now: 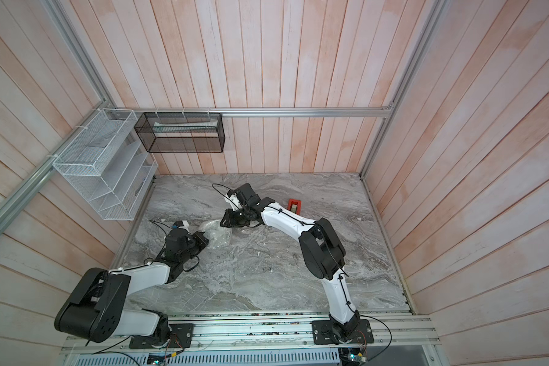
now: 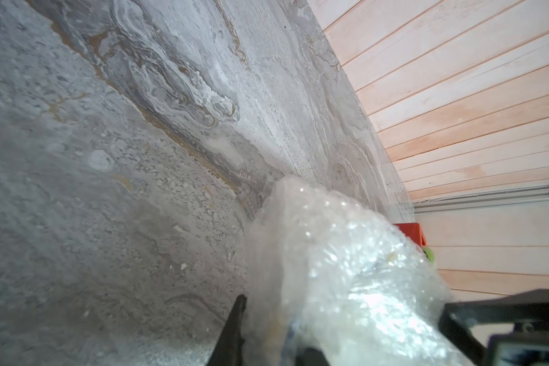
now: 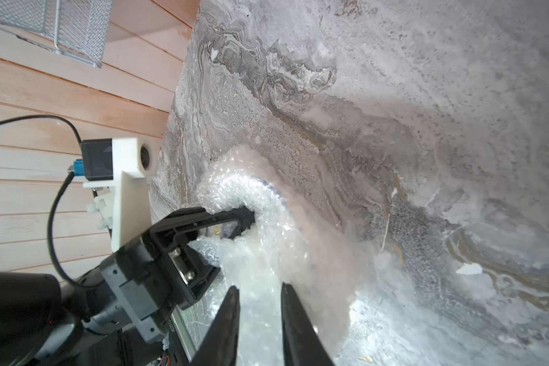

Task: Wrap bowls in bubble wrap
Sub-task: Wrap the bowl in bubble wrap.

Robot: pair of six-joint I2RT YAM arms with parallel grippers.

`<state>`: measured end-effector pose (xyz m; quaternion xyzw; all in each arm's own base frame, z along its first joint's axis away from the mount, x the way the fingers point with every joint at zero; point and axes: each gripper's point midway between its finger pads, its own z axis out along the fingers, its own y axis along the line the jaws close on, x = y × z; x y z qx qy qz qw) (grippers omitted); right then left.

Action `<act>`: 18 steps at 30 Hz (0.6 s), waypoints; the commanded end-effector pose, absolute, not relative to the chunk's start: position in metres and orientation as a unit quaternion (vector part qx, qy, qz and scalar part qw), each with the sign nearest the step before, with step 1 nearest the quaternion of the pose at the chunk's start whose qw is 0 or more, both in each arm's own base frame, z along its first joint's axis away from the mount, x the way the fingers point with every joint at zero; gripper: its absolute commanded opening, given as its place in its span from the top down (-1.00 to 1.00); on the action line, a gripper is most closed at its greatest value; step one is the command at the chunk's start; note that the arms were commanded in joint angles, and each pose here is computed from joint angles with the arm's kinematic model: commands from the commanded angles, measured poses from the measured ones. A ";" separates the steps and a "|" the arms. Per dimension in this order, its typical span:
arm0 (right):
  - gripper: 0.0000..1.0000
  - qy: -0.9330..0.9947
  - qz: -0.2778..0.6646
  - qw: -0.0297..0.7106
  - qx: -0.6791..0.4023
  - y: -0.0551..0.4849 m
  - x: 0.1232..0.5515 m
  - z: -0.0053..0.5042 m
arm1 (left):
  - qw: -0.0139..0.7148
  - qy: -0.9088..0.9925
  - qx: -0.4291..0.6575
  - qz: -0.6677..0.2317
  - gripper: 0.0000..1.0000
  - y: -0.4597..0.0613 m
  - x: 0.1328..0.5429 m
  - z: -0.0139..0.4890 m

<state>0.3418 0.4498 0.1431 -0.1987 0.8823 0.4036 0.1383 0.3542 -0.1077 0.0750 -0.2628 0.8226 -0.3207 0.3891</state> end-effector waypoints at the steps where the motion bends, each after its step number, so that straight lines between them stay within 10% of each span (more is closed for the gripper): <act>1: 0.60 0.882 0.399 0.137 -0.211 0.457 0.349 0.135 | 0.420 0.800 -0.263 -0.339 0.82 -0.109 0.363 0.092; 18: 0.71 0.882 0.391 0.070 -0.252 0.491 0.331 0.106 | 0.428 0.811 -0.240 -0.319 0.81 -0.109 0.367 0.095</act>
